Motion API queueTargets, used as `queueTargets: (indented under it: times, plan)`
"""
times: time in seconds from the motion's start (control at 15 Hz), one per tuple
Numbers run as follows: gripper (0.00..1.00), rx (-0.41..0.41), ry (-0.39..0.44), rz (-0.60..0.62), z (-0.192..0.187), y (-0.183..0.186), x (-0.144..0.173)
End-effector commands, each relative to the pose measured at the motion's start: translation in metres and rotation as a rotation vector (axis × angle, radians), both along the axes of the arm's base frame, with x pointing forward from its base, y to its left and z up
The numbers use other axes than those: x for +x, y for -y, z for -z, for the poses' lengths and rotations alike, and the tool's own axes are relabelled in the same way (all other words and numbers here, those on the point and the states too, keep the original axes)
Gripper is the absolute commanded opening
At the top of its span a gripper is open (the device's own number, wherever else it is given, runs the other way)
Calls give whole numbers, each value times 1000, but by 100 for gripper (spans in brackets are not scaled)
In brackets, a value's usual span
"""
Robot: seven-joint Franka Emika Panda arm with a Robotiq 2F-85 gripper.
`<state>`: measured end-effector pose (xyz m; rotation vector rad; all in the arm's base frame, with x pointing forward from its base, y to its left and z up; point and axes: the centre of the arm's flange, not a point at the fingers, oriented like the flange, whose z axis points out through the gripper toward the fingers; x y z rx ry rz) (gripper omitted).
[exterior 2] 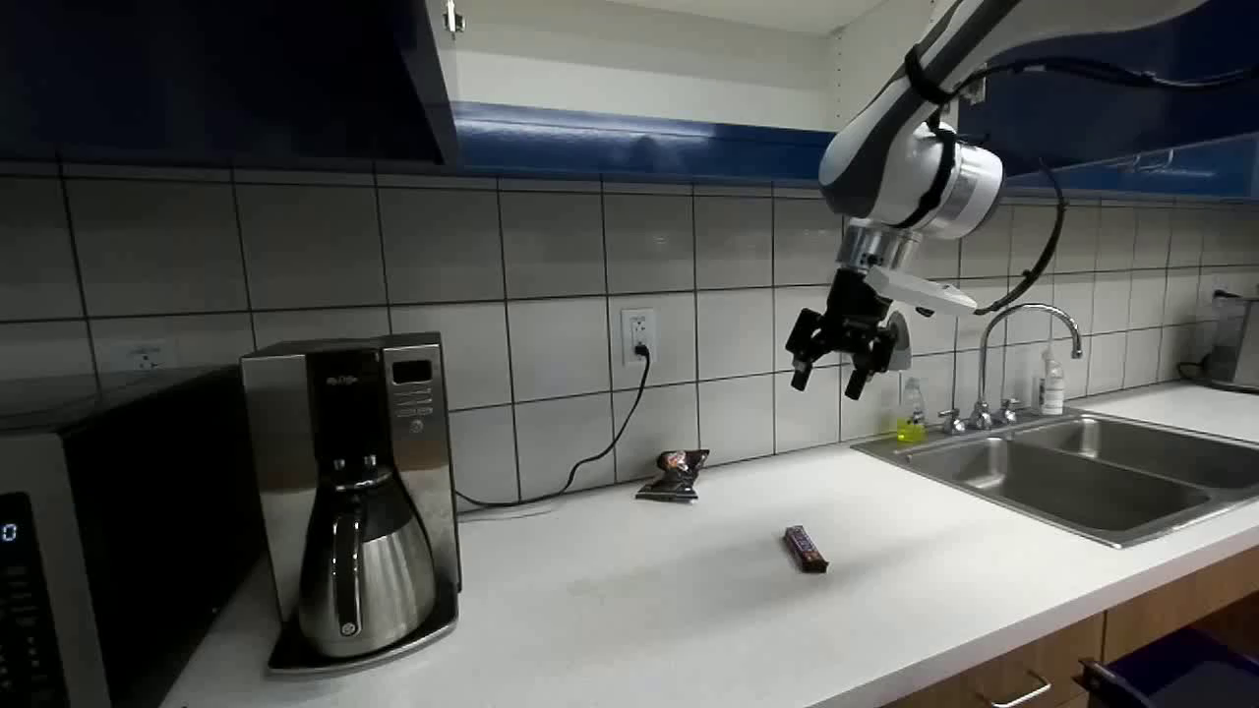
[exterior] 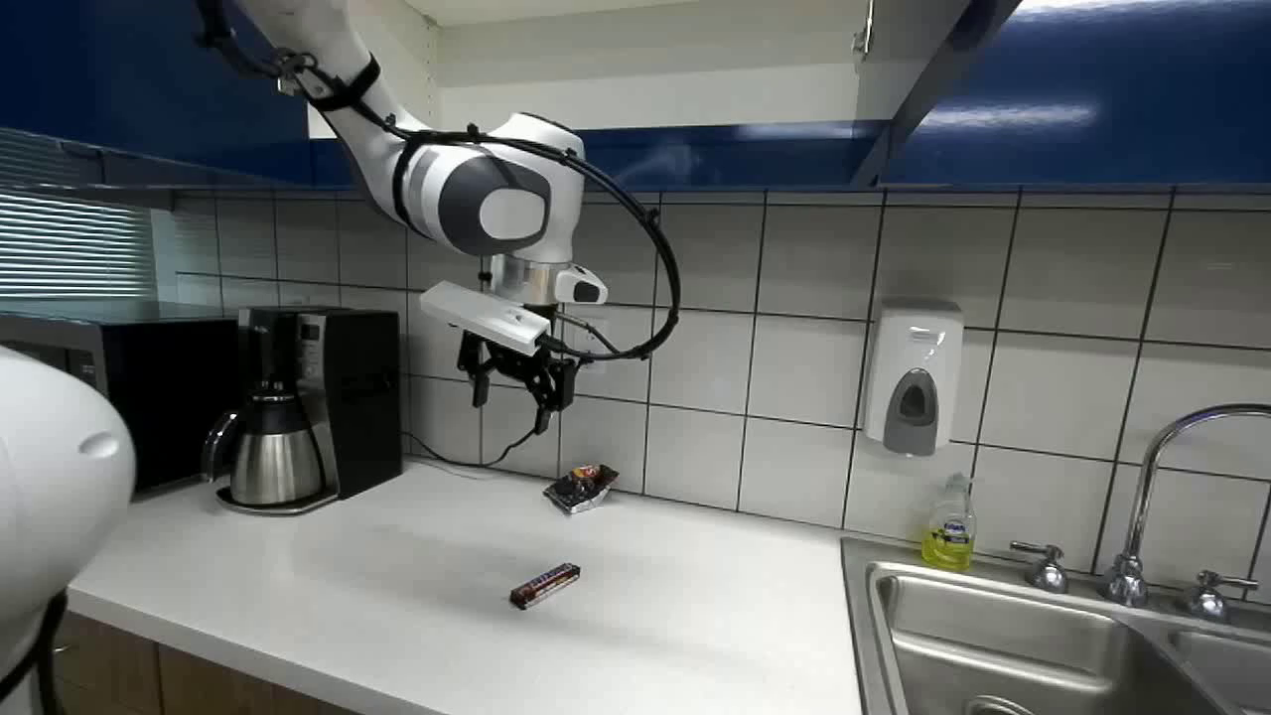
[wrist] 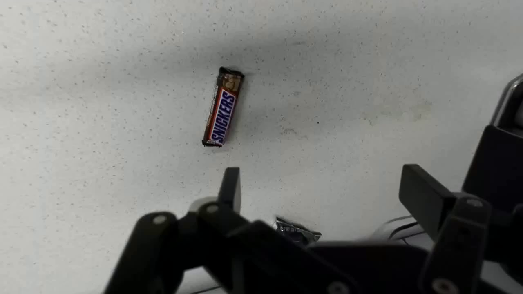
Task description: Put the packet closest to you in the top cabinet
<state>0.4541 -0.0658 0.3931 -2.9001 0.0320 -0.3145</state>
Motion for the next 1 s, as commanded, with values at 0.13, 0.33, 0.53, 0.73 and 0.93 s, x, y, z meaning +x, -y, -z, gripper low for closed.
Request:
queueTargets:
  times: [0.13, 0.33, 0.53, 0.73, 0.93]
  plan:
    - [100, 0, -1, 0, 0, 0, 0]
    - [100, 0, -1, 0, 0, 0, 0]
    - [100, -38, -46, 27, 0, -1, 0]
    - [100, -104, -96, 72, 1, -1, -4]
    - [100, -122, -102, 84, 3, -3, -4]
